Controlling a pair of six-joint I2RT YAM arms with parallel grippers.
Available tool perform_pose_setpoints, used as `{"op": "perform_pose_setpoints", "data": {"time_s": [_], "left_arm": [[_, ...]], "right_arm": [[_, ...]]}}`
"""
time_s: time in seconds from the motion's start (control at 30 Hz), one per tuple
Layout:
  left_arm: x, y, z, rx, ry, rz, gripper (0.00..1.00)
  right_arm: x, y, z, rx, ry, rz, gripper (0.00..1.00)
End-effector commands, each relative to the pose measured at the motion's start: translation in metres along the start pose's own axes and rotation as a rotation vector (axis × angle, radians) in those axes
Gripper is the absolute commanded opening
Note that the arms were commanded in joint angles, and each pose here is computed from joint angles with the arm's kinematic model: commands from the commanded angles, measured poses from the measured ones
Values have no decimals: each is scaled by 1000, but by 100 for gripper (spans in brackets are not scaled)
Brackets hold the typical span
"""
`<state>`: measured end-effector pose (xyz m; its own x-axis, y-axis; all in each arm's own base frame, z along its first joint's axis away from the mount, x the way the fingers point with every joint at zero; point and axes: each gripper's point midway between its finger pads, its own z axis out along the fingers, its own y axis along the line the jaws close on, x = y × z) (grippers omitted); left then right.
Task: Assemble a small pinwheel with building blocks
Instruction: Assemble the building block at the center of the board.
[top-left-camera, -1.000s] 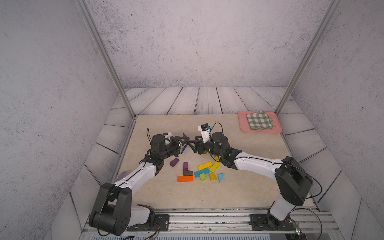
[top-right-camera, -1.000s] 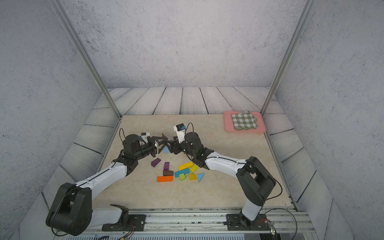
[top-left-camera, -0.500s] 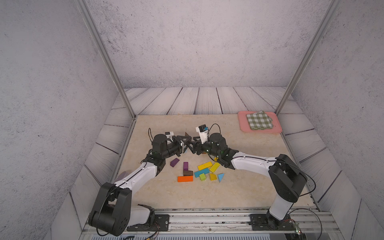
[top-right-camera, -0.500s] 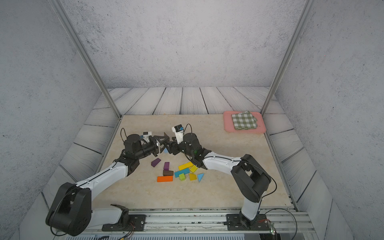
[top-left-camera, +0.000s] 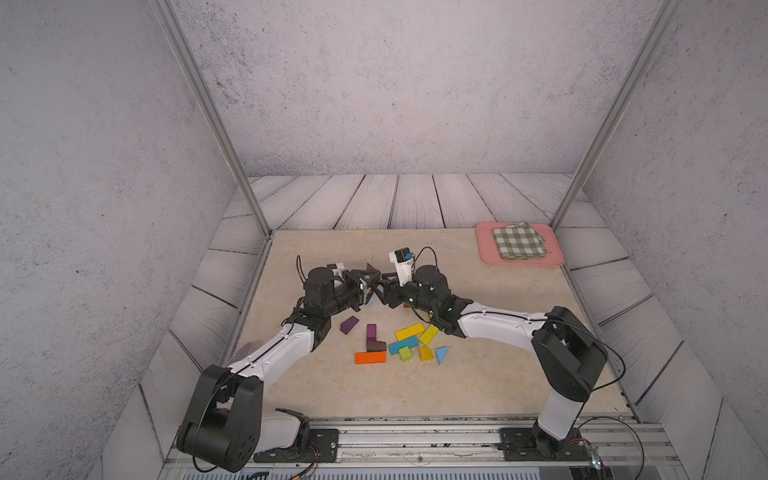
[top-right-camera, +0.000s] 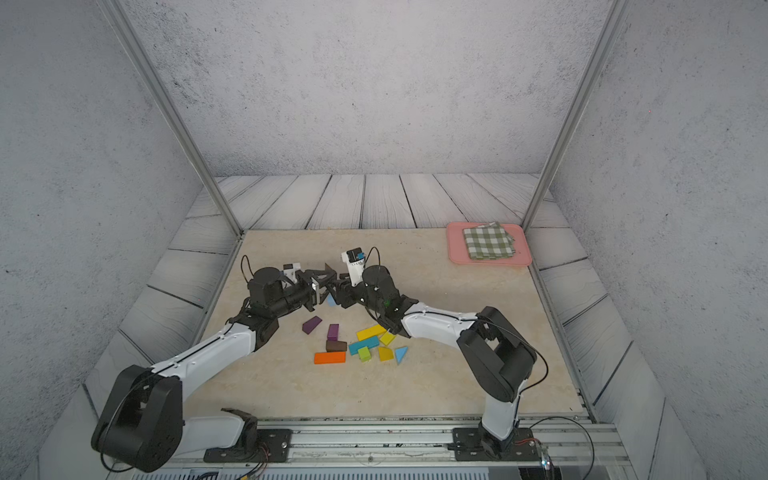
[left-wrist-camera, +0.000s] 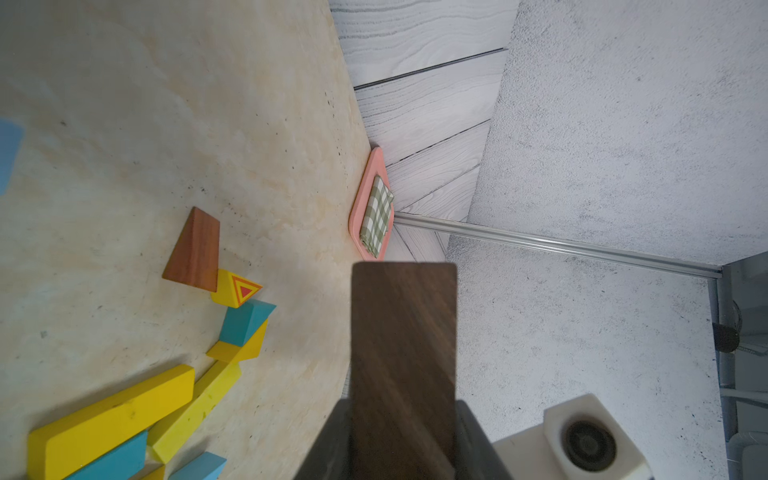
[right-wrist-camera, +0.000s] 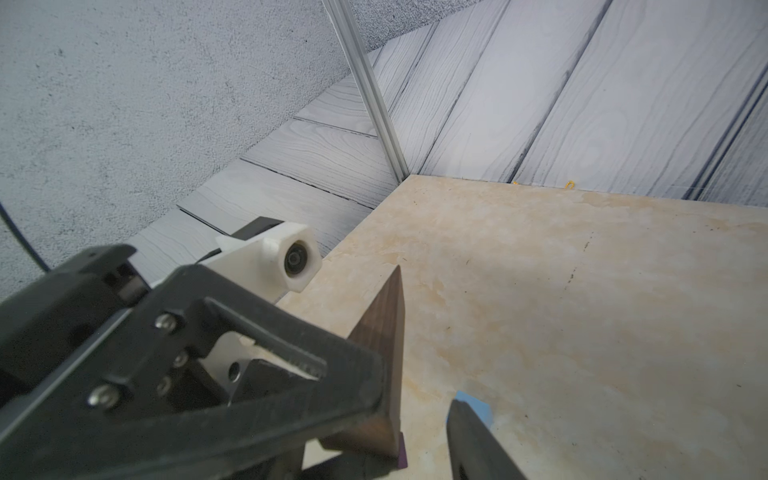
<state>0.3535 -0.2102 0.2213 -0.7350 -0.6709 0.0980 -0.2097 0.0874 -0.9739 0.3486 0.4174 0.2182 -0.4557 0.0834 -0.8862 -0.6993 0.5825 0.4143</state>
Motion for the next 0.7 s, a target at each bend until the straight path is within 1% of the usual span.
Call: {"op": "perform_pose_setpoints", "data": {"time_s": [0.0,0.07,0.13,0.23,0.4,0.43,0.6,0.67], "left_arm": [[25,-12,-2,33,85,-18,22],[25,-15,-3,46,75,-36,23],[27,-20,-4,55,77,-36,23],[28,-22,-4,60,82,-42,23],[29,-17,-2,53,81,-65,23],[30,-17,-1,51,85,-64,23],[34,-16,1,45,96,-58,23],[35,-14,2,39,99,-60,24]], "right_arm": [[-18,-3,0,4,-117,43,60],[-21,2,-3,-32,-150,22,60],[-19,2,-2,-39,-147,9,61],[-19,5,-3,-55,-152,-7,65],[-19,3,-2,-62,-153,-11,63],[-18,3,-1,-59,-147,-15,62],[-14,-1,0,-52,-126,-30,47],[-11,-4,-1,-38,-109,-34,44]]}}
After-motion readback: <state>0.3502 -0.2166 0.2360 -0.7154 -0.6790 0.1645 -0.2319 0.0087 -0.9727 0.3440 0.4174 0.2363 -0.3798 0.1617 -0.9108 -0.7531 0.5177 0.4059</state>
